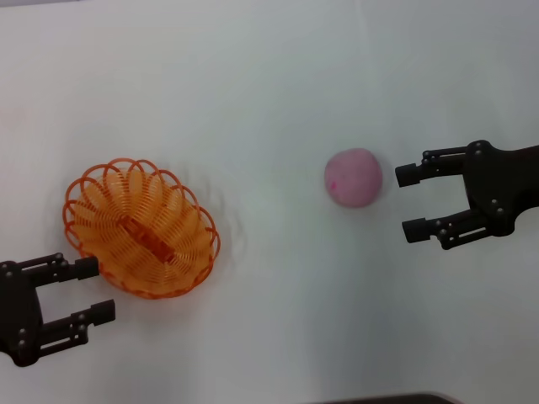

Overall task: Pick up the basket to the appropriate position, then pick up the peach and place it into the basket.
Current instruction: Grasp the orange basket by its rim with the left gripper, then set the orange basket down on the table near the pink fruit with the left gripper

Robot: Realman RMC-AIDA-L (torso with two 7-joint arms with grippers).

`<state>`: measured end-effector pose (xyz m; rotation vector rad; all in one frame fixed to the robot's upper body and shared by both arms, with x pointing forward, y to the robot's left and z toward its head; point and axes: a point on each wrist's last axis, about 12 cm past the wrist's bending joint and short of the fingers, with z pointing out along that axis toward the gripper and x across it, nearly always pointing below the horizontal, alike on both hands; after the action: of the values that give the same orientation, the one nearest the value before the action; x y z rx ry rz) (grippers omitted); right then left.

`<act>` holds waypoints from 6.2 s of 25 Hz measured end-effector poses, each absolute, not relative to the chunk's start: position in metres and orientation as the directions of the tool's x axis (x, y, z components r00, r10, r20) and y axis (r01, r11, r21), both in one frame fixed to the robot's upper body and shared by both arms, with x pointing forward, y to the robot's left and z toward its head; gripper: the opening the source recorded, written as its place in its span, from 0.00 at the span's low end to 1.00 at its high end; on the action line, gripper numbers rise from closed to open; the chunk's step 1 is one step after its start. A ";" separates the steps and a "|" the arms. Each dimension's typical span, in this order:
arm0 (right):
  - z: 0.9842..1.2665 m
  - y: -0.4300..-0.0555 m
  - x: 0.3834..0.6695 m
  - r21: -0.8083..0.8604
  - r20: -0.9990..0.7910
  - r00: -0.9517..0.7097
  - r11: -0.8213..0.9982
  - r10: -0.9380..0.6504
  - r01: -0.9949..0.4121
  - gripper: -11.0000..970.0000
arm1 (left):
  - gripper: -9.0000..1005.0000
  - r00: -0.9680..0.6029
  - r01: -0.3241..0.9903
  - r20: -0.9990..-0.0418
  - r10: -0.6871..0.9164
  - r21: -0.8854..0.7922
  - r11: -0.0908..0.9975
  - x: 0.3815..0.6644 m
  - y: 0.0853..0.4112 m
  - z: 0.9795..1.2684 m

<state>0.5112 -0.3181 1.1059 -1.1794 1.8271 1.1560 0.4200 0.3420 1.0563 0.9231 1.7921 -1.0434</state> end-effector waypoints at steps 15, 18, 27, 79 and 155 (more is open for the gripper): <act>1.107 -0.317 0.513 0.319 -0.865 -0.370 0.198 -0.338 -0.927 0.91 | 0.63 -0.371 0.879 -0.911 0.178 -0.283 0.384 0.421 0.343 1.057; 1.107 -0.317 0.513 0.319 -0.865 -0.370 0.198 -0.338 -0.927 0.91 | 0.63 -0.385 0.874 -0.908 0.166 -0.301 0.382 0.422 0.343 1.058; 1.107 -0.317 0.514 0.322 -0.864 -0.373 0.199 -0.337 -0.926 0.91 | 0.63 -0.464 0.824 -0.881 0.090 -0.392 0.409 0.443 0.357 1.098; 1.111 -0.305 0.524 0.287 -0.878 -0.334 0.182 -0.343 -0.940 0.91 | 0.63 -0.707 0.700 -0.185 0.683 -0.041 0.713 0.615 0.213 1.143; 1.102 -0.311 0.528 0.161 -0.880 -0.236 0.210 -0.412 -0.964 0.91 | 0.10 -0.958 0.060 -0.272 -0.087 -0.488 0.871 0.595 0.280 1.126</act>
<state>0.5282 -0.3108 1.1016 -1.2879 1.7710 0.9802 0.5949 0.2805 1.1259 -0.0204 2.7570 -0.7319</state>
